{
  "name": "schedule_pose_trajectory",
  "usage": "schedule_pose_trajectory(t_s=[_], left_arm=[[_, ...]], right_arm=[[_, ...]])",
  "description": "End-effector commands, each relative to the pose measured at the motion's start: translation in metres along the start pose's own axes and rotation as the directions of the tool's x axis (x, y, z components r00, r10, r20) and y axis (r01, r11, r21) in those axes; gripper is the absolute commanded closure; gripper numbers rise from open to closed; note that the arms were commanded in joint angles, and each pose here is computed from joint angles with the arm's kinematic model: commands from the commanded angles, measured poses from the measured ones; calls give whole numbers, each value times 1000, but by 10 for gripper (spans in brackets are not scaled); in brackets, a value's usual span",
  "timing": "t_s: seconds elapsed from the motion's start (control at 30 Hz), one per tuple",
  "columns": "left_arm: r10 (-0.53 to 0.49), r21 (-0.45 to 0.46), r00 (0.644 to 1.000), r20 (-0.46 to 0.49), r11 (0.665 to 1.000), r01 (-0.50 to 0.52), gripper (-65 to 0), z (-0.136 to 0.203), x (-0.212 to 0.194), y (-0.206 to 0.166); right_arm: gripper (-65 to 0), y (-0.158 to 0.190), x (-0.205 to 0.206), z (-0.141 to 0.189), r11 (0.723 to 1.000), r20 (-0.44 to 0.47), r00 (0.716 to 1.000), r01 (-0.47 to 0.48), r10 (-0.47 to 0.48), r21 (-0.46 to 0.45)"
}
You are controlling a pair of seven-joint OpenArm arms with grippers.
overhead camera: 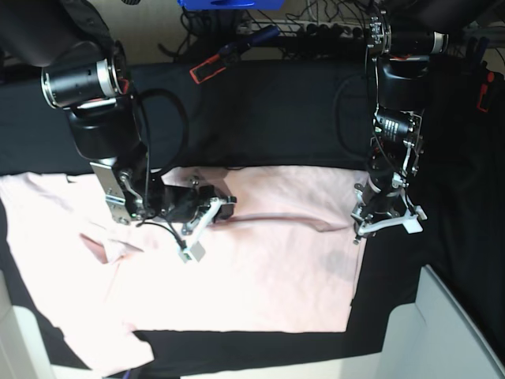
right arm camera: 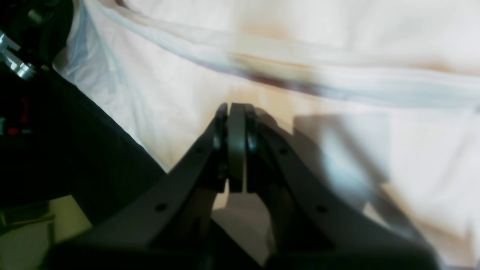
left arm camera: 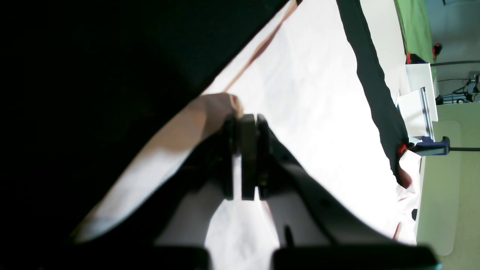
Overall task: Fold the T-shirt properly
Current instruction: 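Sweep the right gripper across the pink shirt to flatten it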
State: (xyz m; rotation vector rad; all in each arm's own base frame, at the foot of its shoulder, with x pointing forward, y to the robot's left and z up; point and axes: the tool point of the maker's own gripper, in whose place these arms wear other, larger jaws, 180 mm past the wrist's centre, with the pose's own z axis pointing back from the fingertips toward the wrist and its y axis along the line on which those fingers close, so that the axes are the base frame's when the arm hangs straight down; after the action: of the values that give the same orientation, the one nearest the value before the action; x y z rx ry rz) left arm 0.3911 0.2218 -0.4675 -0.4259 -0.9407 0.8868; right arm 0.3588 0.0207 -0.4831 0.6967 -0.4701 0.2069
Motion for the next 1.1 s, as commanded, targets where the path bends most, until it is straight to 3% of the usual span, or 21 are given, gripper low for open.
schedule_pose_trajectory(t_s=[0.0,0.2,0.53,0.7,0.93,1.0,1.07], left_arm=[[-3,-53,999,43,999,6,0,-3,19,-20],[-4,-52,999,44,999,7,0,-3,19,-20],[-4,-52,999,44,999,7,0,-3,19,-20],[-3,-53,999,46,999,6,0,-3,20,-20],[-8,-89,997,71,996,14,-5,-2,30,-35],[-10,-100,997,79,995,17,-32,-1,33,-39],[-7,-114,996,94,993,18,-113,-3,42,-47]], right_arm=[[0,11,30,0,999,67,998,-17,15,28],[0,-1,36,-5,999,97,994,48,-50,13],[0,-15,60,5,999,184,982,50,-46,-16],[0,-40,69,14,990,244,968,94,-66,-104],[0,-48,77,20,987,291,955,100,-61,-123],[0,-49,79,22,987,310,949,105,-62,-123],[0,-49,81,23,987,325,944,106,-61,-123]])
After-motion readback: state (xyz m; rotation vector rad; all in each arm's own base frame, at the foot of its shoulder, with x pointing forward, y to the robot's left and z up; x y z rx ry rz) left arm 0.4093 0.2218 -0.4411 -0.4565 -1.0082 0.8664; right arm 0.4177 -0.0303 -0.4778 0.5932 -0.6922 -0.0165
